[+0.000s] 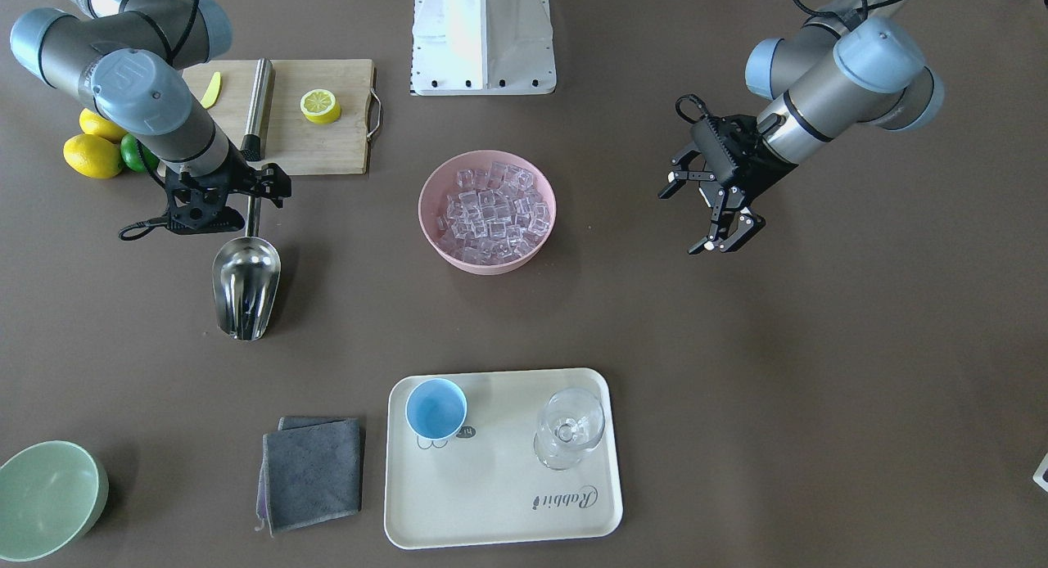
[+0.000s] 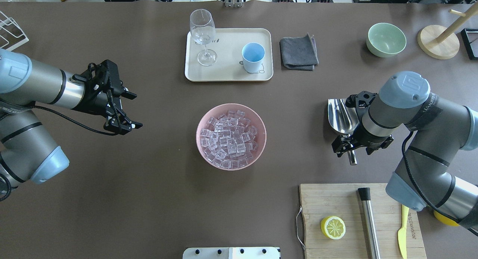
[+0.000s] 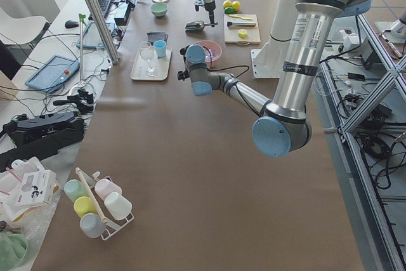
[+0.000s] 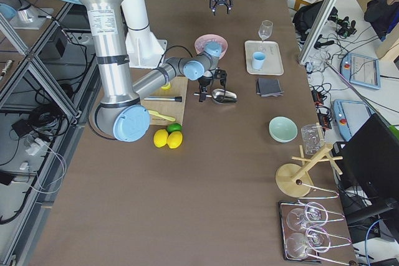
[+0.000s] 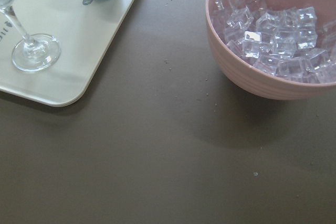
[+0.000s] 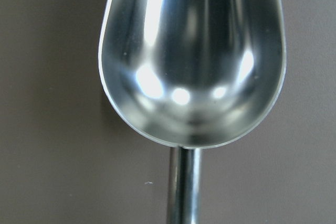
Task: Put ice in cup with scoop
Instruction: 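Grasp the steel scoop handle with the right gripper while the left gripper nears the bowl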
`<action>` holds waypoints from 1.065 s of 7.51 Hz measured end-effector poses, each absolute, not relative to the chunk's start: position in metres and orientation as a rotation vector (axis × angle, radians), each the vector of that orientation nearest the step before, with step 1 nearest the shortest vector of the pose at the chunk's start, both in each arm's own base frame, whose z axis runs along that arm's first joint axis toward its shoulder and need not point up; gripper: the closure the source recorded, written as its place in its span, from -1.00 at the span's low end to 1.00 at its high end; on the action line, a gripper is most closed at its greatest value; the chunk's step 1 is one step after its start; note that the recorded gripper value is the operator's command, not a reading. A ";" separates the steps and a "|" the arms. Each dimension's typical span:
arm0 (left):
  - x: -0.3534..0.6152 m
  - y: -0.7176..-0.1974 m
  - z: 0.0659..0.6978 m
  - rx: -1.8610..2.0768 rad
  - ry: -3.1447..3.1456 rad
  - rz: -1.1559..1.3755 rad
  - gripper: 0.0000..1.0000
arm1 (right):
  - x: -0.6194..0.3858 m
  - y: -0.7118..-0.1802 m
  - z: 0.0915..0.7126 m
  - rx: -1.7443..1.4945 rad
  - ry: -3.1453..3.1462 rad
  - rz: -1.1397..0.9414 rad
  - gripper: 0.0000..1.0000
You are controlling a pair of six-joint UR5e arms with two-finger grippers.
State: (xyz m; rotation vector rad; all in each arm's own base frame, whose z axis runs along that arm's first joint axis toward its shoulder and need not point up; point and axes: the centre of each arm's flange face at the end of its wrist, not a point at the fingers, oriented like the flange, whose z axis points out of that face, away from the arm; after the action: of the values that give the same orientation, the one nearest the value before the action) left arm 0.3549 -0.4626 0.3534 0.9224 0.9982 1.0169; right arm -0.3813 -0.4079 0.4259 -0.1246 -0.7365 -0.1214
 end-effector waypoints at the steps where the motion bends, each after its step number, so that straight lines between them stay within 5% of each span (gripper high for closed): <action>1: 0.363 -0.456 0.353 0.923 1.014 1.035 -0.96 | -0.382 -0.407 0.427 -0.124 -0.744 -0.124 -0.23; 2: 0.373 -0.449 0.352 0.915 1.030 1.049 -0.96 | -0.382 -0.407 0.427 -0.126 -0.749 -0.125 -0.10; 8: 0.403 -0.442 0.331 0.904 1.027 1.076 -0.96 | -0.383 -0.403 0.429 -0.144 -0.750 -0.097 -0.10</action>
State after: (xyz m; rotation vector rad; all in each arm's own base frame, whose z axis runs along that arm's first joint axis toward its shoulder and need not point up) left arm 0.4035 -0.4419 0.3315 0.9037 1.0270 1.0765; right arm -0.3833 -0.4030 0.4286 -0.1441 -0.7498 -0.0967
